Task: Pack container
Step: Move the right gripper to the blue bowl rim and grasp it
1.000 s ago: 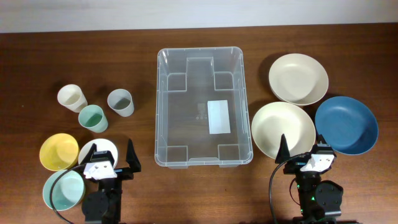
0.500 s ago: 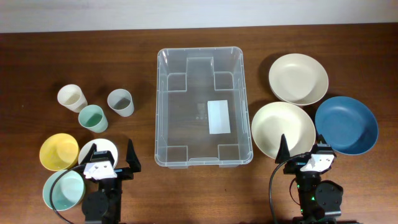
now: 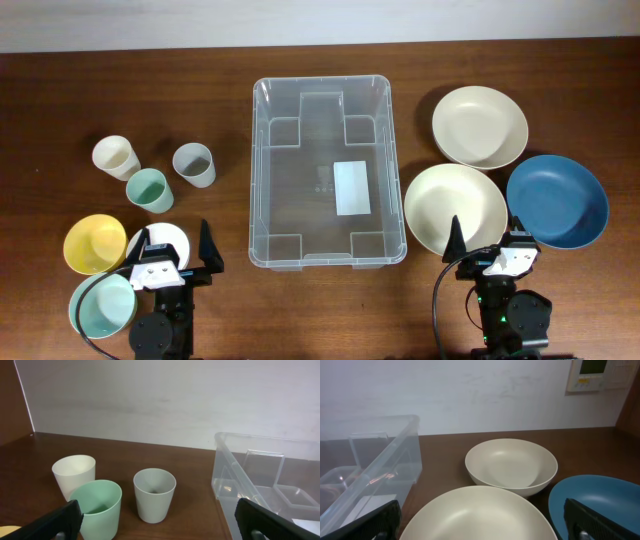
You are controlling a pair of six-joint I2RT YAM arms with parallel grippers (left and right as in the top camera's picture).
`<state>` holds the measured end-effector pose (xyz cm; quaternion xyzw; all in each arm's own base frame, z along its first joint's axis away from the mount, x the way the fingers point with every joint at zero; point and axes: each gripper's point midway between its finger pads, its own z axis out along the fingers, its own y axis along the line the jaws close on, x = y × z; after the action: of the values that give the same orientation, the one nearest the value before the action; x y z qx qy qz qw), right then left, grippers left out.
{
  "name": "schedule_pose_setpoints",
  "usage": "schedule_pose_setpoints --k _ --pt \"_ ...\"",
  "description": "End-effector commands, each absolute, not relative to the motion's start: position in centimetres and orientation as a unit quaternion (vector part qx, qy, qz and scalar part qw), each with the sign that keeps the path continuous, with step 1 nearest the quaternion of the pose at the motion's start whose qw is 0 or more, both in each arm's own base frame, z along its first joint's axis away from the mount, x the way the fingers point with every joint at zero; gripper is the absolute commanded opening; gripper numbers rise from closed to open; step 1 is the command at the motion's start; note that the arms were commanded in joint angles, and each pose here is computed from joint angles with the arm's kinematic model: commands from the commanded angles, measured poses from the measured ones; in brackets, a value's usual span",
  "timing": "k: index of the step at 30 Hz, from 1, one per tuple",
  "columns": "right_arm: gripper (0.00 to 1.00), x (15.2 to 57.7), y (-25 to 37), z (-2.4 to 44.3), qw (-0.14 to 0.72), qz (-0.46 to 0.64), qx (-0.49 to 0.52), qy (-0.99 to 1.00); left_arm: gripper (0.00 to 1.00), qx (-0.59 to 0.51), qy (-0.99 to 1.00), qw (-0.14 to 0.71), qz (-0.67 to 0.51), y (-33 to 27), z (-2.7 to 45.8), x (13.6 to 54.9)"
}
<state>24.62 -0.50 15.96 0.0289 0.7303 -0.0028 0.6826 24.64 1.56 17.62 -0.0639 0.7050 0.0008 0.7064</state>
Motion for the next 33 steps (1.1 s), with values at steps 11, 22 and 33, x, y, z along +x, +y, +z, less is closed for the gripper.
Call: schedule_pose_setpoints --k 11,22,33 --pt "0.99 24.3 -1.4 16.4 0.661 0.045 0.121 0.739 0.99 -0.124 0.720 0.682 -0.045 1.8 20.0 24.2" --pt "0.99 25.1 -3.9 20.1 0.569 -0.014 0.177 0.803 1.00 -0.122 0.818 0.562 -0.037 1.3 22.5 26.1" --pt "0.99 27.8 -8.4 24.1 0.395 0.022 0.271 0.877 0.99 -0.076 0.912 0.404 0.002 1.2 25.9 30.6"
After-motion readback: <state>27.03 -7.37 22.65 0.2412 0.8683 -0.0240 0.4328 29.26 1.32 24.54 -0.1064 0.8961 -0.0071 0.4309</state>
